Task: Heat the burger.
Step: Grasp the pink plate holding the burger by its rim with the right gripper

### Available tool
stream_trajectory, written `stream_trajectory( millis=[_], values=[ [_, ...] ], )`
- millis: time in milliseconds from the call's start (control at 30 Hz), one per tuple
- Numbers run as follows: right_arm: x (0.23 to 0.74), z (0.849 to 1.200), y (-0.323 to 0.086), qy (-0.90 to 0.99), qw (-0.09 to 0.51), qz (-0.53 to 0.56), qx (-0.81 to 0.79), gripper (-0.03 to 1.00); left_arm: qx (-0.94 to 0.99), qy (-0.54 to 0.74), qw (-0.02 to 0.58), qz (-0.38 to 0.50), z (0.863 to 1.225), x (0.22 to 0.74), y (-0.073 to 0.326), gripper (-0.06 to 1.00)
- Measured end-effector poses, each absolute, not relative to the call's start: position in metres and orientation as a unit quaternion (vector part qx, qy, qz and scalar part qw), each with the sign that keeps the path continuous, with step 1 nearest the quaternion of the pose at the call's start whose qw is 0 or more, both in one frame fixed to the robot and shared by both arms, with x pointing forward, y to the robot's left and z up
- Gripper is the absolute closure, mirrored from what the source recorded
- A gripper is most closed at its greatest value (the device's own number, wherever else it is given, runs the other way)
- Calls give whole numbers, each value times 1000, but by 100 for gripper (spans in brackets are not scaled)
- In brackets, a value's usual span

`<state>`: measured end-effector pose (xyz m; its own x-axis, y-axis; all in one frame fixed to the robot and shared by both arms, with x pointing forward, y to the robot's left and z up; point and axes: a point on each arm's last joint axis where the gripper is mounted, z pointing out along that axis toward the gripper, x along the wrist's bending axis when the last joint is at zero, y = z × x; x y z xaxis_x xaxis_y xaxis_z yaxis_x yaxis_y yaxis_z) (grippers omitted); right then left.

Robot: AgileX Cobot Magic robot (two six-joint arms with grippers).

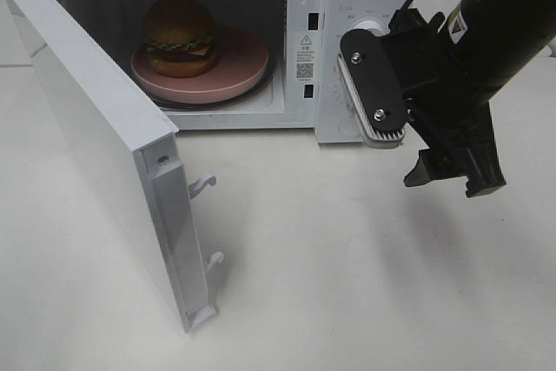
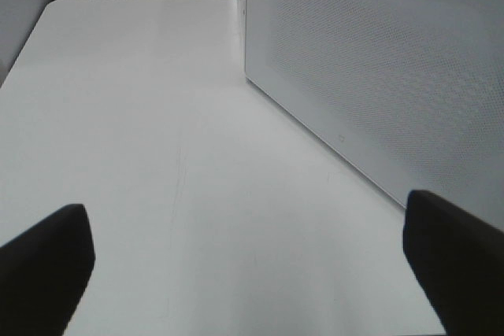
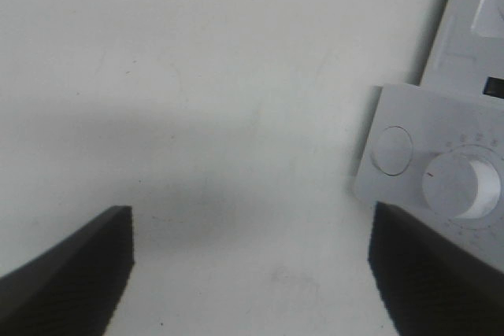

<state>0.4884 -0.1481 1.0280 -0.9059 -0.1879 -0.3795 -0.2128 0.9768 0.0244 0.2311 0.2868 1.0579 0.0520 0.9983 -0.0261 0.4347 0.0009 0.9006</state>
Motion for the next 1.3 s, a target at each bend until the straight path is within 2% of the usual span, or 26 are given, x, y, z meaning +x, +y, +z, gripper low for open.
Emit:
stream_trajectory(
  millis=[33, 67, 167, 733, 1300],
  values=[
    [488, 1028, -148, 976, 191, 33, -103, 15, 609, 588, 393, 358, 1058, 231, 287, -5],
    [489, 1029, -145, 974, 200, 32, -102, 8, 609, 588, 393, 358, 1058, 231, 287, -5],
    [487, 1029, -139, 970, 211, 26, -121, 5, 609, 588, 393, 358, 1058, 231, 287, -5],
    [513, 1022, -82, 935, 291, 63, -194, 8, 609, 588, 393, 358, 1058, 231, 287, -5],
    [549, 1009, -50, 924, 316, 83, -198, 11, 609, 588, 393, 358, 1058, 231, 287, -5]
  ],
)
